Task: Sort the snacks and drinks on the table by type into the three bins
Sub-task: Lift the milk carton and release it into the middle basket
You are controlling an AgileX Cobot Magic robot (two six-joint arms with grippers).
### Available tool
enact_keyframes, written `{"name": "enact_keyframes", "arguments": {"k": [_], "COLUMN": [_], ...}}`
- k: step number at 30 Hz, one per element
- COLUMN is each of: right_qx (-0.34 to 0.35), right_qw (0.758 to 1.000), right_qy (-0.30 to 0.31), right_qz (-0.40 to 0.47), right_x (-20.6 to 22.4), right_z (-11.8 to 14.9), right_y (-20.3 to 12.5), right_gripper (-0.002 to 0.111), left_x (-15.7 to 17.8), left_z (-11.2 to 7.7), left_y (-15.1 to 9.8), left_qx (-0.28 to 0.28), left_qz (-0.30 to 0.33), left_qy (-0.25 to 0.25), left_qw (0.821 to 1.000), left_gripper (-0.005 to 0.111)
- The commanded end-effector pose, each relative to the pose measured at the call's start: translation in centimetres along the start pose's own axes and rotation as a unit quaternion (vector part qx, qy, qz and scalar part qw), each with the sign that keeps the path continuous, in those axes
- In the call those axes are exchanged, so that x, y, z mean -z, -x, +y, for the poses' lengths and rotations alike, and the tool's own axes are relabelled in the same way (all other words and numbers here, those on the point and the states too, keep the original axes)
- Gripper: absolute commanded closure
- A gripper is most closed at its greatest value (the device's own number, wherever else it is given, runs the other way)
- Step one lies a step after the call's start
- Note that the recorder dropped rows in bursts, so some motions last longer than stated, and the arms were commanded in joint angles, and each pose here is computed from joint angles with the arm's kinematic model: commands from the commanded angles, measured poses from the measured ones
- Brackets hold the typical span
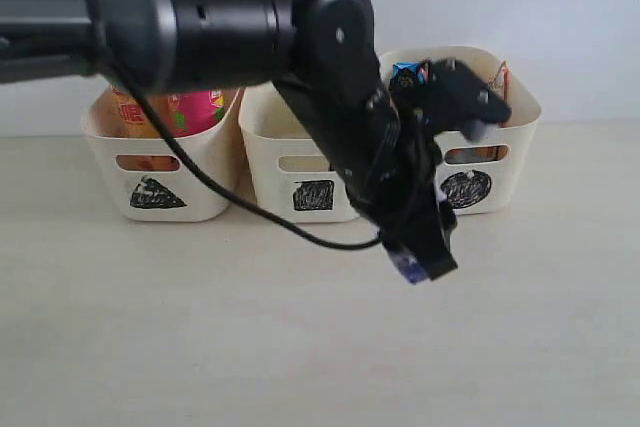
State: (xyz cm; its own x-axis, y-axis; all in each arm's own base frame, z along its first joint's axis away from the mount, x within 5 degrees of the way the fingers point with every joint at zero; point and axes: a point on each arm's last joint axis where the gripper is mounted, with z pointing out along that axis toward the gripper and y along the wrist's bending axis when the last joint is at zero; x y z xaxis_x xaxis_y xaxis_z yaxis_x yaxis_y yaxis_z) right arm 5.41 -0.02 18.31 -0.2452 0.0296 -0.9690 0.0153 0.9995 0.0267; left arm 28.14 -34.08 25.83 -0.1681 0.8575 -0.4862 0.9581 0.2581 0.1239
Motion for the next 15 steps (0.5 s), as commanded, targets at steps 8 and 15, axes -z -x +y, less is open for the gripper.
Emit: {"name": "enact_keyframes", "arguments": {"k": [8, 15], "right_qx": [0.001, 0.001], "right_qw": [1.000, 1.000], "right_qy": [-0.002, -0.002], "right_qz": [-0.005, -0.005], "right_x": [0.0, 0.0], "right_z": [0.0, 0.0], "right_y": [0.1, 0.1], "right_gripper": [0.108, 0.108], "left_x": [8.3, 8.8], "left_z": [7.0, 12.4], "left_y": [0.3, -1.4], "left_qx": [0.045, 0.084], "left_qz": [-0.135, -0.198], "left_qy": [0.144, 0.233], "left_qw": [0.979, 0.948], "left_gripper": [0.103, 0.103]}}
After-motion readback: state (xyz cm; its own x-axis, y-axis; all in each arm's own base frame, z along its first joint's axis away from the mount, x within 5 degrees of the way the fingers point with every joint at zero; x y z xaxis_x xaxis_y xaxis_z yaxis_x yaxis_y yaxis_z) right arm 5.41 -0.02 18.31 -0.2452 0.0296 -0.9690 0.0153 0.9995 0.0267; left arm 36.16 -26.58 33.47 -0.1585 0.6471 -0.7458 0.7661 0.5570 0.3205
